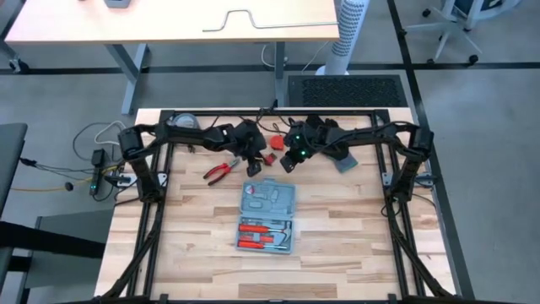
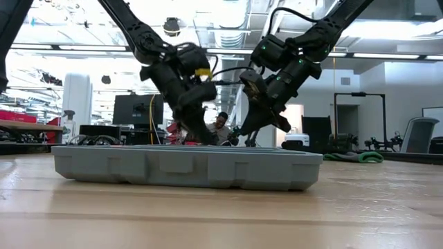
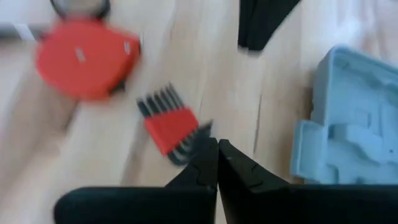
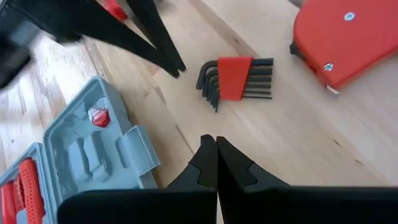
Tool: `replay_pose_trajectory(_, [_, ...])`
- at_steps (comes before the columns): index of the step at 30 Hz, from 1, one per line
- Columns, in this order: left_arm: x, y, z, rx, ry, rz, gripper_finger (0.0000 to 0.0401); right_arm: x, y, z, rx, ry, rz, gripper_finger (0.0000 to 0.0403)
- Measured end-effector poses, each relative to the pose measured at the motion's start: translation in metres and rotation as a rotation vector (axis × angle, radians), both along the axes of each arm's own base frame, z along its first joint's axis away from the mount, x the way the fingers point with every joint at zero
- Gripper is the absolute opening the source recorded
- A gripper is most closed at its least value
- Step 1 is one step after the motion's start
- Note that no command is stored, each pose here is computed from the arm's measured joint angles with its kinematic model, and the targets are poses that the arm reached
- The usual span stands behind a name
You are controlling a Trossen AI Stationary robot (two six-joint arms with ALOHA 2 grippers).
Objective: Prefit tool cases
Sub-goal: Put the orange hex key set into the gray prefit tool case
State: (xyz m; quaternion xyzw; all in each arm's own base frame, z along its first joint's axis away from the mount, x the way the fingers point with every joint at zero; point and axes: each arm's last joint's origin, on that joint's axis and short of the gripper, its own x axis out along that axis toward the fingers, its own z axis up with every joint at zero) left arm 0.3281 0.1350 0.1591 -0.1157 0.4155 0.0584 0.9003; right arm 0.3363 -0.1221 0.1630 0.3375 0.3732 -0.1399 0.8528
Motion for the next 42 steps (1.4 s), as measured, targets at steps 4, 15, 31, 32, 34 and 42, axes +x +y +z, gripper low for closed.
replay_pose_trajectory(4, [0.0,0.001,0.014,0.089,-0.062,-0.048,0.0,0.002,0.005,0.0,0.0,-0.001,0.014,0.0])
replay_pose_trajectory(15, [0.021,0.009,0.011,0.22,-0.019,-0.166,0.0,0.002,0.008,-0.001,0.027,0.011,-0.001,0.0])
replay_pose_trajectory(31, [0.03,0.024,-0.008,0.21,0.168,-0.158,0.0,-0.019,0.011,0.038,-0.066,0.016,-0.03,0.0])
replay_pose_trajectory(32, [0.027,0.026,-0.009,0.197,0.186,-0.157,0.0,-0.02,0.01,0.04,-0.07,0.011,-0.035,0.0])
replay_pose_trajectory(34, [0.023,0.027,-0.013,0.176,0.205,-0.16,0.0,-0.02,0.009,0.041,-0.077,0.011,-0.034,0.0])
replay_pose_trajectory(42, [0.006,0.028,-0.019,0.113,0.285,-0.145,0.0,-0.019,0.018,0.04,-0.106,0.042,-0.032,0.0])
